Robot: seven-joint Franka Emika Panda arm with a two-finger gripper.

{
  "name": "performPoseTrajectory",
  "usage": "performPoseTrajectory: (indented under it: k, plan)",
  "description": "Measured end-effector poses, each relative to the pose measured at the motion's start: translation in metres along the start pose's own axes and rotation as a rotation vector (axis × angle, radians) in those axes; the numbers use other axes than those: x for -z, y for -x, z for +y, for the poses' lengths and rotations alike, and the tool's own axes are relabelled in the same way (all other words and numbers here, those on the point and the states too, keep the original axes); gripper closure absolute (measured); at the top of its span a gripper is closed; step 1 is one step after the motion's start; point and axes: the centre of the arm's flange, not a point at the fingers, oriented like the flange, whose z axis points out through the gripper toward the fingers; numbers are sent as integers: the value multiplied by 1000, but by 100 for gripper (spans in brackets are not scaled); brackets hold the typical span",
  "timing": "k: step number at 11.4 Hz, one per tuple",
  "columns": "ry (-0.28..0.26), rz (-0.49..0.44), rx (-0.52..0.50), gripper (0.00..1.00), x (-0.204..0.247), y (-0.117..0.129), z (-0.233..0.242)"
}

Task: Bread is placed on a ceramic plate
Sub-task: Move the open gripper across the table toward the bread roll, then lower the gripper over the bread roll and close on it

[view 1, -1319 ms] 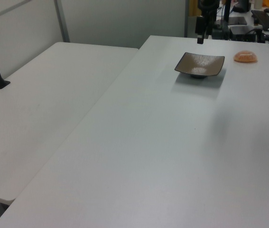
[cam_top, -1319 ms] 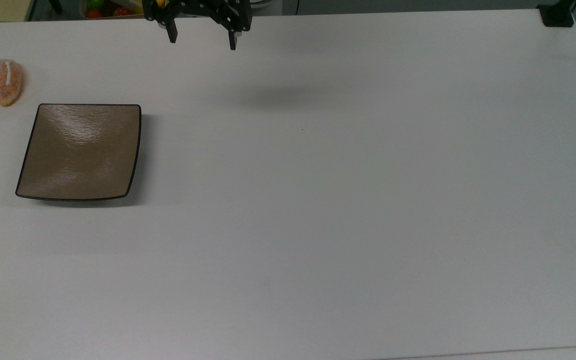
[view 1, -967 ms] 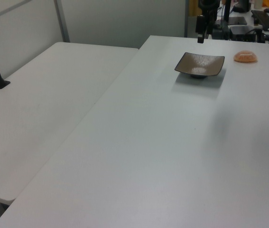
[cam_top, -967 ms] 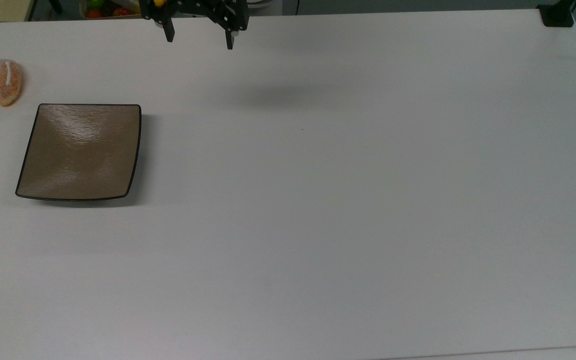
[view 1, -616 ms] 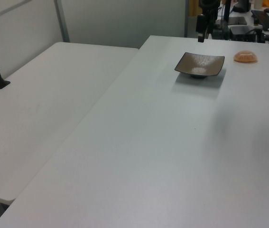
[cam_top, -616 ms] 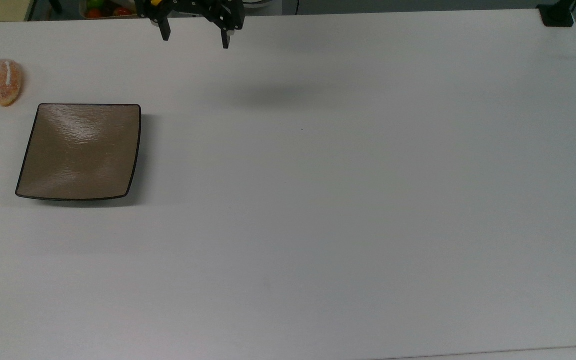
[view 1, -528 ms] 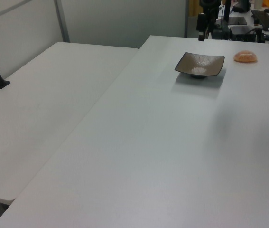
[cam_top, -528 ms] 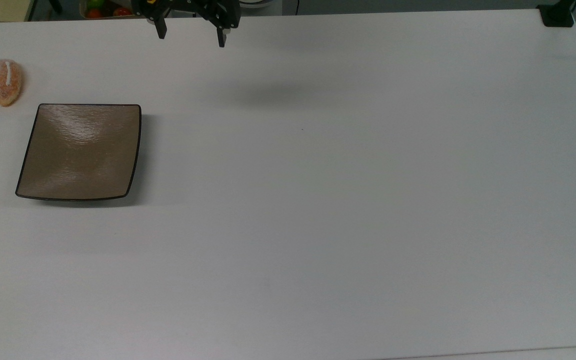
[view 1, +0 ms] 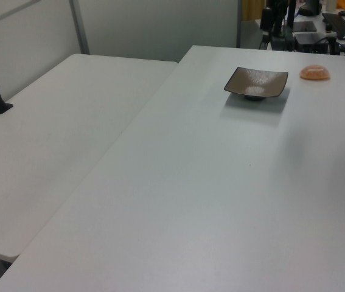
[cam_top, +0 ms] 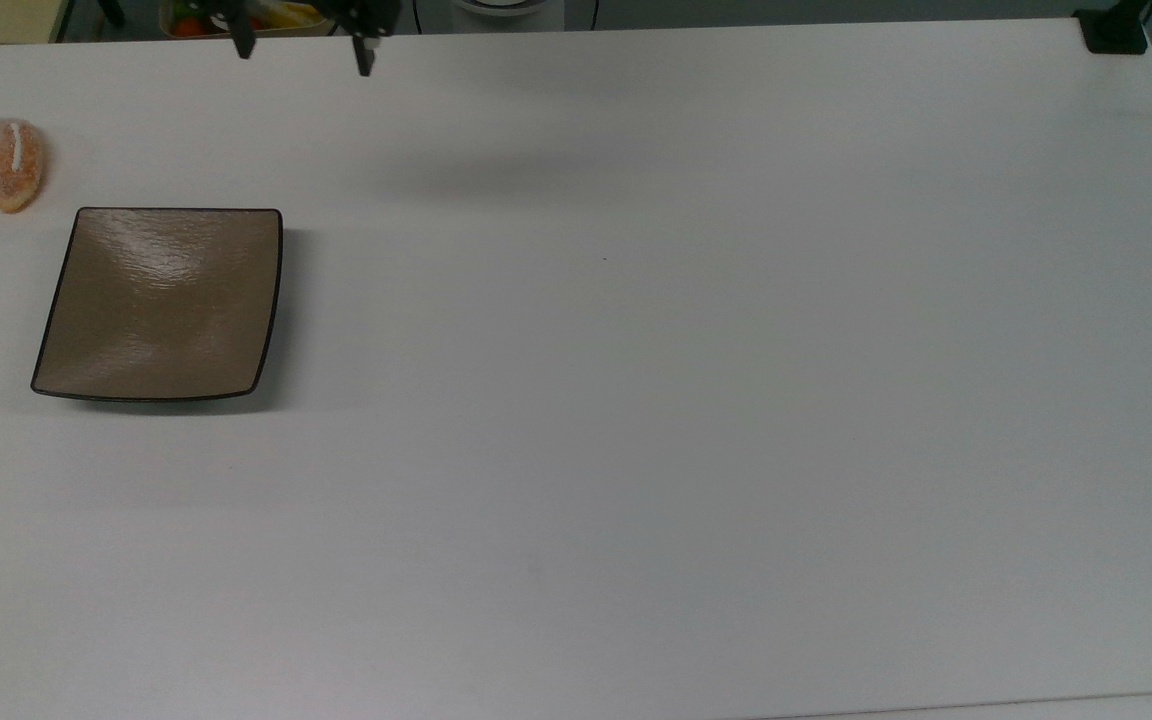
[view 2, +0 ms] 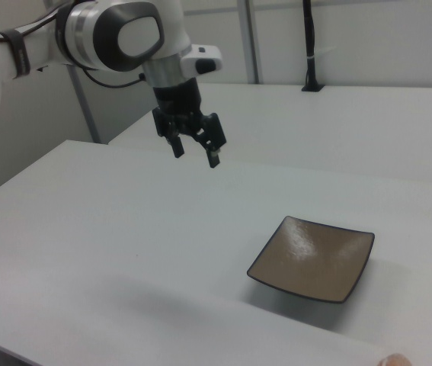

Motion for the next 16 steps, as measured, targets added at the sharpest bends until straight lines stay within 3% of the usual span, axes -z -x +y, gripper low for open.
performPoseTrajectory:
  k: [5, 9, 11, 16]
  plan:
    - [81, -35, 122, 0, -8, 8, 78]
    - [112, -48, 211, 0, -23, 30, 183]
    - [134, -33, 214, 0, -47, 35, 216]
    - [204, -62, 215, 0, -136, 21, 268]
